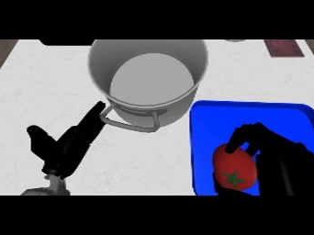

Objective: Pick the tomato from the tray and place it in the pot

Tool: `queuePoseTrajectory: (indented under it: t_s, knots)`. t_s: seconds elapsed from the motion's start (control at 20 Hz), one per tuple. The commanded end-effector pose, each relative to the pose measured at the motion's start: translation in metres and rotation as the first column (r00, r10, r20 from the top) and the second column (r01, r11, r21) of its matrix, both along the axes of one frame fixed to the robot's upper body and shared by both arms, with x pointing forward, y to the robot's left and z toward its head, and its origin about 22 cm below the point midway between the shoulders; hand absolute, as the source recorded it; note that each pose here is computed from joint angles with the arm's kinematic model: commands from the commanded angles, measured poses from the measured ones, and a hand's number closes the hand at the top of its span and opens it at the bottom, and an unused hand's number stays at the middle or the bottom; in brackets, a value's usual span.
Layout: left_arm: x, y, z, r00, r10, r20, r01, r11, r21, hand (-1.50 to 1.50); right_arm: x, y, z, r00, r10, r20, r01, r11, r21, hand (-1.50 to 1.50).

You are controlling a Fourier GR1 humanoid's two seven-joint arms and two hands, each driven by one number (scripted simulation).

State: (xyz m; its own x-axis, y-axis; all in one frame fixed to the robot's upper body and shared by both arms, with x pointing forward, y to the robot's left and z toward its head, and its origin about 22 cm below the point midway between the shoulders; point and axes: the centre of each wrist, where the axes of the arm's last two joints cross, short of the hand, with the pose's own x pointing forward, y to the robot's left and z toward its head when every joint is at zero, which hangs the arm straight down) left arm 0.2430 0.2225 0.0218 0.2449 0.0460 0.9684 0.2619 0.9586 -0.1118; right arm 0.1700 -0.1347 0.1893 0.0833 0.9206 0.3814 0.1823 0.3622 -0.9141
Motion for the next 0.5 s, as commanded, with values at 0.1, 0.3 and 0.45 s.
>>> queuePoseTrajectory:
  t_s: [0.1,0.3,0.45]
  knots:
    - [-0.007,-0.011,-0.009,1.000,-0.011,-0.002,0.011,1.000,0.010,0.00,0.013,0.012,0.058,0.991,0.070,0.110,-0.081,0.991,0.102,1.50]
    - [-0.002,-0.004,0.005,1.000,-0.017,-0.005,0.017,1.000,0.003,0.00,0.053,0.024,0.080,0.991,0.050,0.121,-0.069,0.984,0.166,1.50]
    - [0.004,0.001,0.012,1.000,-0.022,0.022,0.022,1.000,0.002,0.00,0.063,0.041,0.097,0.989,0.073,0.130,-0.095,0.980,0.176,1.50]
